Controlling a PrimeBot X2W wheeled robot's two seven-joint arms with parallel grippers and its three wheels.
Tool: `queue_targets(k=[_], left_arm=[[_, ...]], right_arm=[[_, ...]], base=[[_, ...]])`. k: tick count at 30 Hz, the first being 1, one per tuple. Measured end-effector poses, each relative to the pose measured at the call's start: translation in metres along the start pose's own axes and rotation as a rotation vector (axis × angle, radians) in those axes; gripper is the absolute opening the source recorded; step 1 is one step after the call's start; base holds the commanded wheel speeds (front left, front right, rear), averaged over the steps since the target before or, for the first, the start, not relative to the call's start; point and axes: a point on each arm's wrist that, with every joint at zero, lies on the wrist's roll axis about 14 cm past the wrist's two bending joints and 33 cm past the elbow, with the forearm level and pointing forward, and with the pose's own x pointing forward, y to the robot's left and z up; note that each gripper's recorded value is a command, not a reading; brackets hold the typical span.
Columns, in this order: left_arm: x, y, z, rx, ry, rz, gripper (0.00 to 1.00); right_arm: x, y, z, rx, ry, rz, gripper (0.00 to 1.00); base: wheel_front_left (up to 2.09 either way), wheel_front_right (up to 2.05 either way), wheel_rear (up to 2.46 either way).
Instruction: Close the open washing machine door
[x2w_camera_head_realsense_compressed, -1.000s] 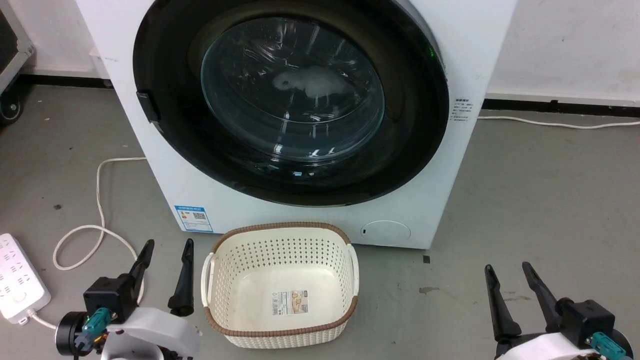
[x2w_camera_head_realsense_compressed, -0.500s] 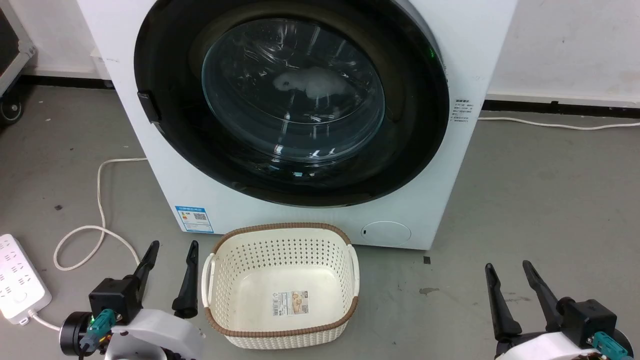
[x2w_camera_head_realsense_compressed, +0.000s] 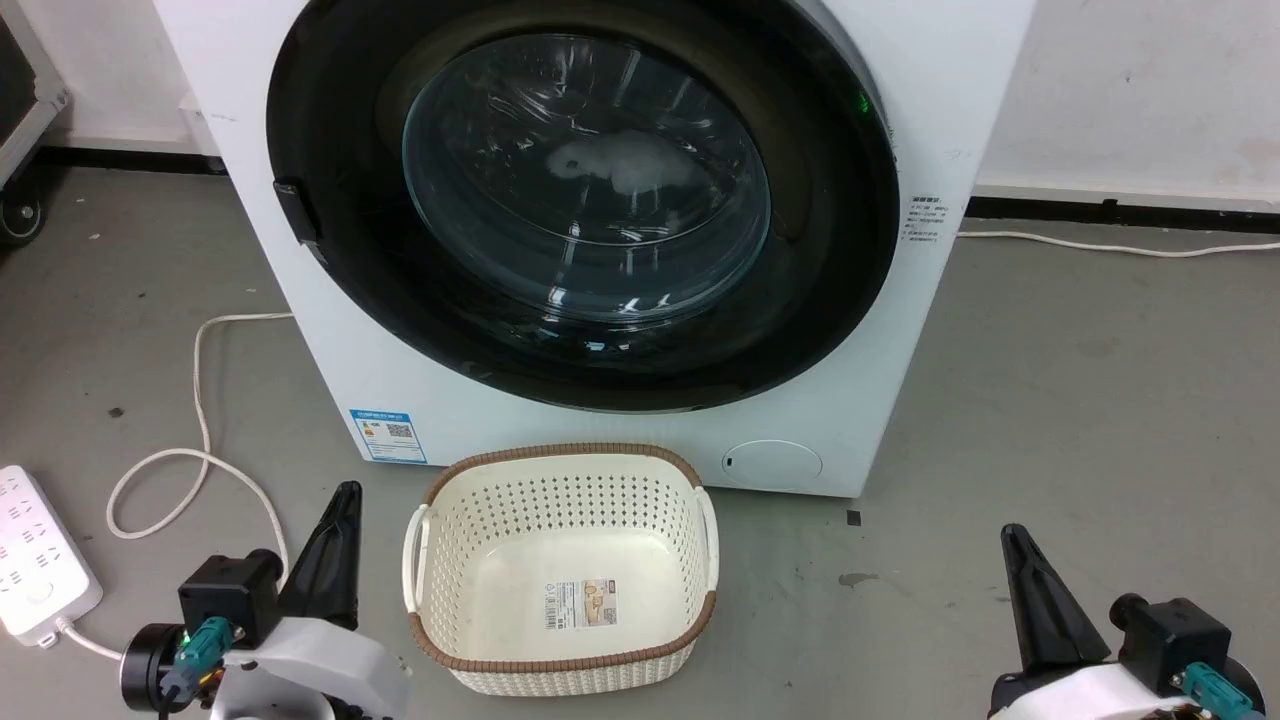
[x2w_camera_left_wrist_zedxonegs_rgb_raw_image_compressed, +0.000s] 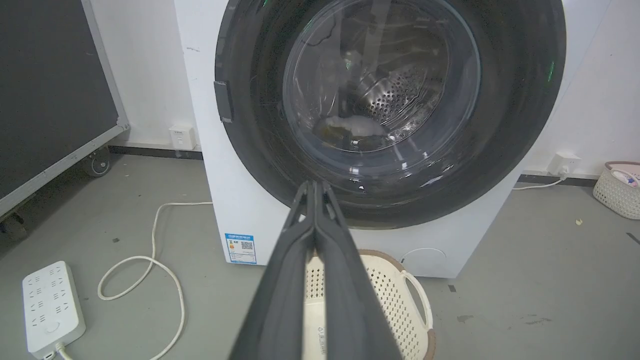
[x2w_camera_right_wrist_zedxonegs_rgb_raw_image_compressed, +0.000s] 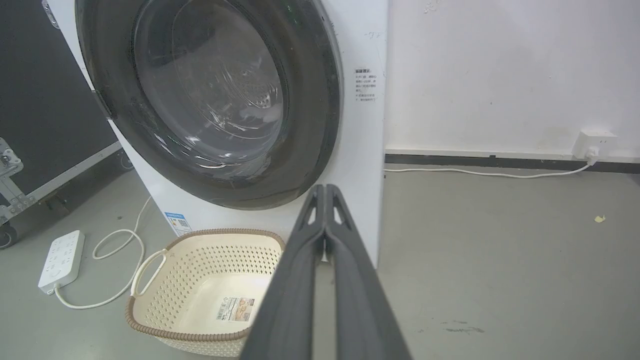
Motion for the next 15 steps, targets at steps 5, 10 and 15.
queue_targets(k=[5, 10, 15], left_arm=[[-0.0004, 0.0002, 0.0004, 0.009, 0.001, 0.004, 0.0], [-0.0006, 0.0, 0.0015, 0.012, -0.001, 0.009, 0.0], [-0.0007, -0.0005, 0.0024, 0.014, -0.002, 0.014, 0.0]], right_arm=[[0.0008, 0.0012, -0.0009, -0.003, 0.007, 0.004, 0.0], [0.0016, 0.0027, -0.0013, -0.009, 0.014, 0.01, 0.0], [0.0026, 0.0039, -0.001, -0.011, 0.018, 0.014, 0.0]], base=[[0.0, 0.0, 0.0], [0.0, 0.0, 0.0], [0.0, 0.0, 0.0]])
